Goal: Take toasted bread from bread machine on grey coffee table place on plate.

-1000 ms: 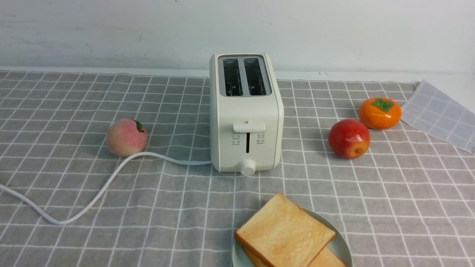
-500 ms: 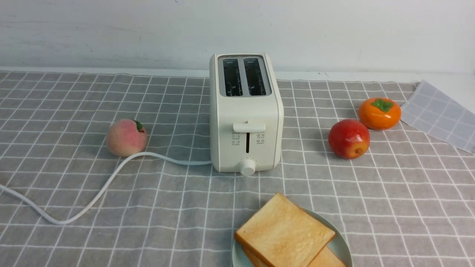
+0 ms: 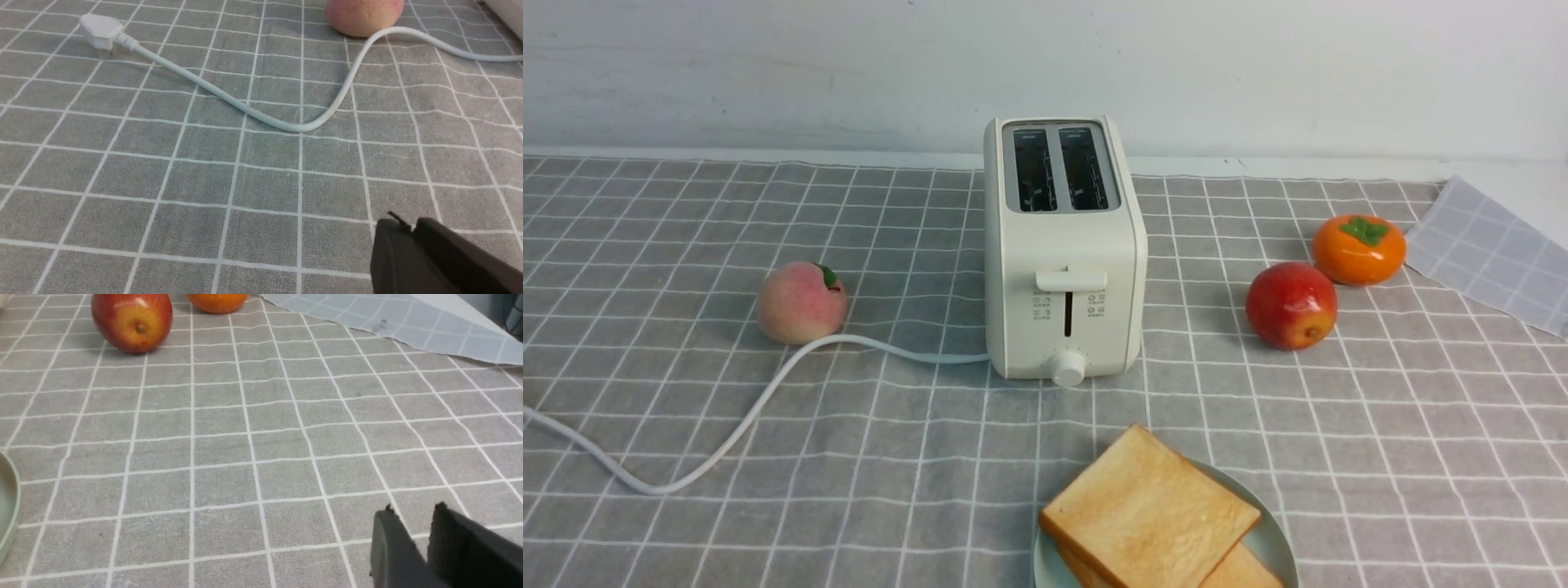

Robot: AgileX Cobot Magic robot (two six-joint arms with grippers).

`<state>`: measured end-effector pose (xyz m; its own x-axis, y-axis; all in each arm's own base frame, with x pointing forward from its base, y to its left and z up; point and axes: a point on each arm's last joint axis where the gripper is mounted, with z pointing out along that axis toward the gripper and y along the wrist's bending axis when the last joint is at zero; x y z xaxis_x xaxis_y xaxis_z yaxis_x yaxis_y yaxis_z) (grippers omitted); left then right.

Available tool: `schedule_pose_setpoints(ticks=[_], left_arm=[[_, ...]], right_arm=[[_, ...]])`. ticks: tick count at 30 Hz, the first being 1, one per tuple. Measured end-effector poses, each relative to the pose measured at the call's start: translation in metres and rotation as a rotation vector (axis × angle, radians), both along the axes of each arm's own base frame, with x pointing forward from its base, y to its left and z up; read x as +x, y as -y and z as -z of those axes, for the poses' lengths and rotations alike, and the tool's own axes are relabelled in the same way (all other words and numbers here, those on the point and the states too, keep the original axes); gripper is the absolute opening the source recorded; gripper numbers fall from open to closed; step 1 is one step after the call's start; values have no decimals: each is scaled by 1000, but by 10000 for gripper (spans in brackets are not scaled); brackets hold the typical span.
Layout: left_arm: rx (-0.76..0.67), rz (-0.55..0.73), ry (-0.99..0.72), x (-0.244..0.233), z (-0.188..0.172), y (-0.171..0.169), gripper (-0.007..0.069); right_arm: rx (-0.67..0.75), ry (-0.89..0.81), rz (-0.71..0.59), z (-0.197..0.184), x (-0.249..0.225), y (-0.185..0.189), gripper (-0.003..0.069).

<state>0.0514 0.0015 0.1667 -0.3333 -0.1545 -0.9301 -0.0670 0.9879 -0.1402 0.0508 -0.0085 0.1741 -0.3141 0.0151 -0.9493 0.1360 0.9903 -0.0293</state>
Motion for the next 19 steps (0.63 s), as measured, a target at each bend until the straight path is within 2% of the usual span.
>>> schedule_pose_setpoints(ticks=[5,19], left_arm=[[0,0,0,0,0,0,56],[0,0,0,0,0,0,71]], right_arm=[[0,0,-45,0,0,-2,158],[0,0,-52,0,0,-3,169]])
